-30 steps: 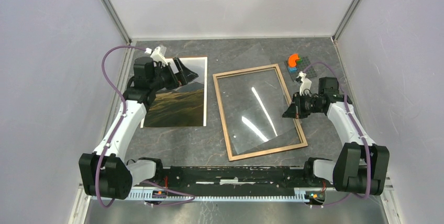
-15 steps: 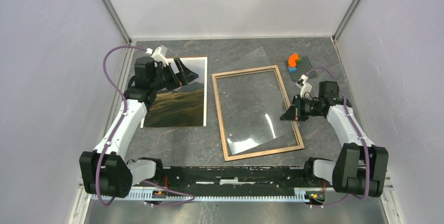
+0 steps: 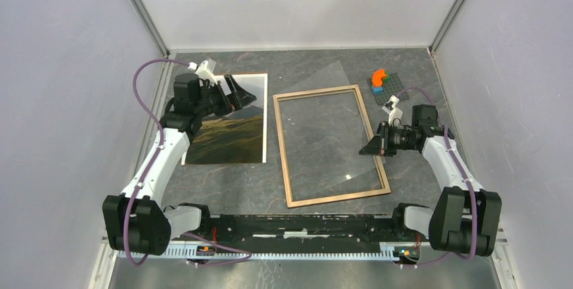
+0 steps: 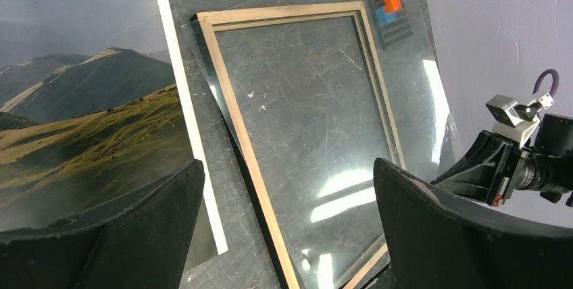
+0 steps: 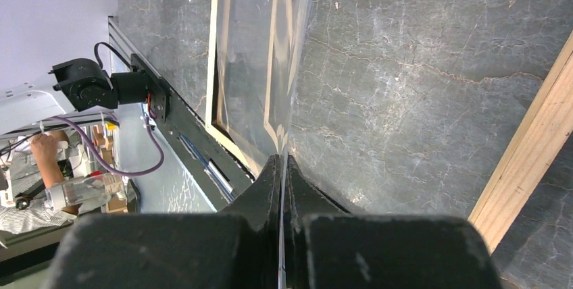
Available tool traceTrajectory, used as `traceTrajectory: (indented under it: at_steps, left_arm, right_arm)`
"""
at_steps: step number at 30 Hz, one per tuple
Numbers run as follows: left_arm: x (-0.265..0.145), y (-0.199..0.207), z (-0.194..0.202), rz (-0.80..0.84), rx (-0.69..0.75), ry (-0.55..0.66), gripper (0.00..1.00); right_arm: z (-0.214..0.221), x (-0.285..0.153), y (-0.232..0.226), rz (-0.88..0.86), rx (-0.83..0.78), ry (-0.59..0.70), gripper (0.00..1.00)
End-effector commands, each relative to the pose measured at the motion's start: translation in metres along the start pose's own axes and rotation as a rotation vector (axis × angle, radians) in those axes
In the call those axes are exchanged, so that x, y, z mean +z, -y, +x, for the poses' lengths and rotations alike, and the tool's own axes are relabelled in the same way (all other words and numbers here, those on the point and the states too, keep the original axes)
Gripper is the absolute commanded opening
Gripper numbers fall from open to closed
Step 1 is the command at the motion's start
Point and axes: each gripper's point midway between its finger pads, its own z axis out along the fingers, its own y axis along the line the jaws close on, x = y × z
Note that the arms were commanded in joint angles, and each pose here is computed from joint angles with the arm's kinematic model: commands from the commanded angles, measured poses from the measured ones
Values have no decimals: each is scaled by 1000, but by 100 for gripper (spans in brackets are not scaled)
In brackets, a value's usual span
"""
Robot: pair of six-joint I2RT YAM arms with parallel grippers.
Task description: Put the photo into the frame
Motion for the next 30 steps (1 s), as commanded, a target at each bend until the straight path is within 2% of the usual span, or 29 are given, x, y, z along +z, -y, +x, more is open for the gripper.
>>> traceTrajectory:
  at_steps: [1, 12, 30]
  left_arm:
    - [1, 10, -2, 44, -8, 4, 100]
    - [1, 10, -1, 48, -13, -2, 100]
    - [2, 11, 0, 48, -6, -2, 100]
  right_arm:
    - [-1, -3, -8, -27, 5, 20, 0]
    - [13, -7, 1, 21, 68, 65, 0]
    - [24, -9, 13, 63, 81, 54, 0]
